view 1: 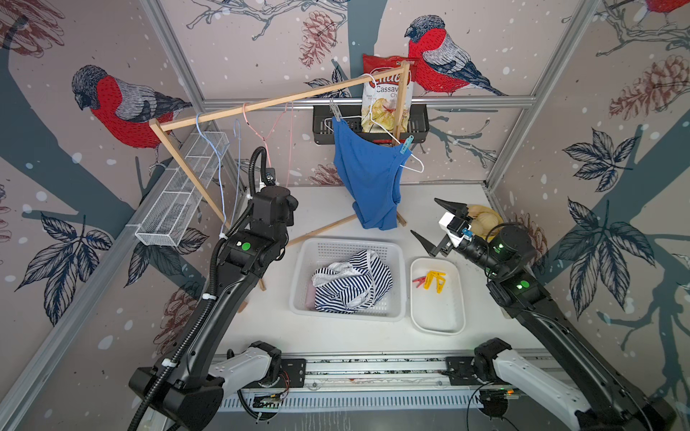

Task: Remove the clothespins securing tank tops to the hanger
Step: Place the hanger on the clothesline.

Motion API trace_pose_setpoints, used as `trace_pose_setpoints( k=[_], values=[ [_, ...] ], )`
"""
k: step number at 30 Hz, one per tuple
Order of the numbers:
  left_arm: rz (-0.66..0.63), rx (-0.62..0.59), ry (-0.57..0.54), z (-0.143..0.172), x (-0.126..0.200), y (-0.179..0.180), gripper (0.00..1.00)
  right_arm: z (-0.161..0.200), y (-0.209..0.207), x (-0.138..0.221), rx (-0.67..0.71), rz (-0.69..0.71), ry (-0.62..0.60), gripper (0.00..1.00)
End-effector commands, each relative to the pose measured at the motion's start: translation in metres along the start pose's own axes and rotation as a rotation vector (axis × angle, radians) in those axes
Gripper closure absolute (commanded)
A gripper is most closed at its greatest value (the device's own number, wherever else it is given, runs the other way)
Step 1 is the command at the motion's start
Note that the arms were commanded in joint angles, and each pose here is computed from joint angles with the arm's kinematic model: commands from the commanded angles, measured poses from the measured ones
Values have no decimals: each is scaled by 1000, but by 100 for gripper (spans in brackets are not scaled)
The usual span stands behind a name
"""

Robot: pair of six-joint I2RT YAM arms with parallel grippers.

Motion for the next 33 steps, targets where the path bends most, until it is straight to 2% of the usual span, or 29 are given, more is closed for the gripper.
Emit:
trace_pose_setpoints(
  k=[1,5,9,12,16,24,28,33],
  values=[
    [156,88,-50,-10,17,-9,1,-7,-1,-1,-13,-13,-31,0],
    [347,134,-91,-16,42,-18,1,-4,2,-4,-30,-32,-32,0],
    [427,139,-89,-17,55,-22,1,-2,3,-7,-43,-44,-29,0],
    [534,156,-105,-22,73,-26,1,-2,4,-7,-50,-52,-24,0],
    [550,210,-147,-36,93,-15,1,-7,1,-4,-67,-42,-33,0],
    [542,243,-185,-47,115,3,1,-19,-6,2,-126,-29,-50,0],
    [649,230,-205,-49,131,-2,1,-21,-12,8,-175,31,-54,0],
    [843,154,-133,-36,137,-30,1,-12,-17,10,-263,101,-15,0]
  ],
)
Point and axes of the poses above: each gripper's point midway between its finger pads, its own x axis back along the fingers, its own y axis along the line the jaws close on, z = x × y, the point moved 4 cm from there along x, back along the fingers, and after that the axes turned 13 degrees about x, right-handed, at the moved point
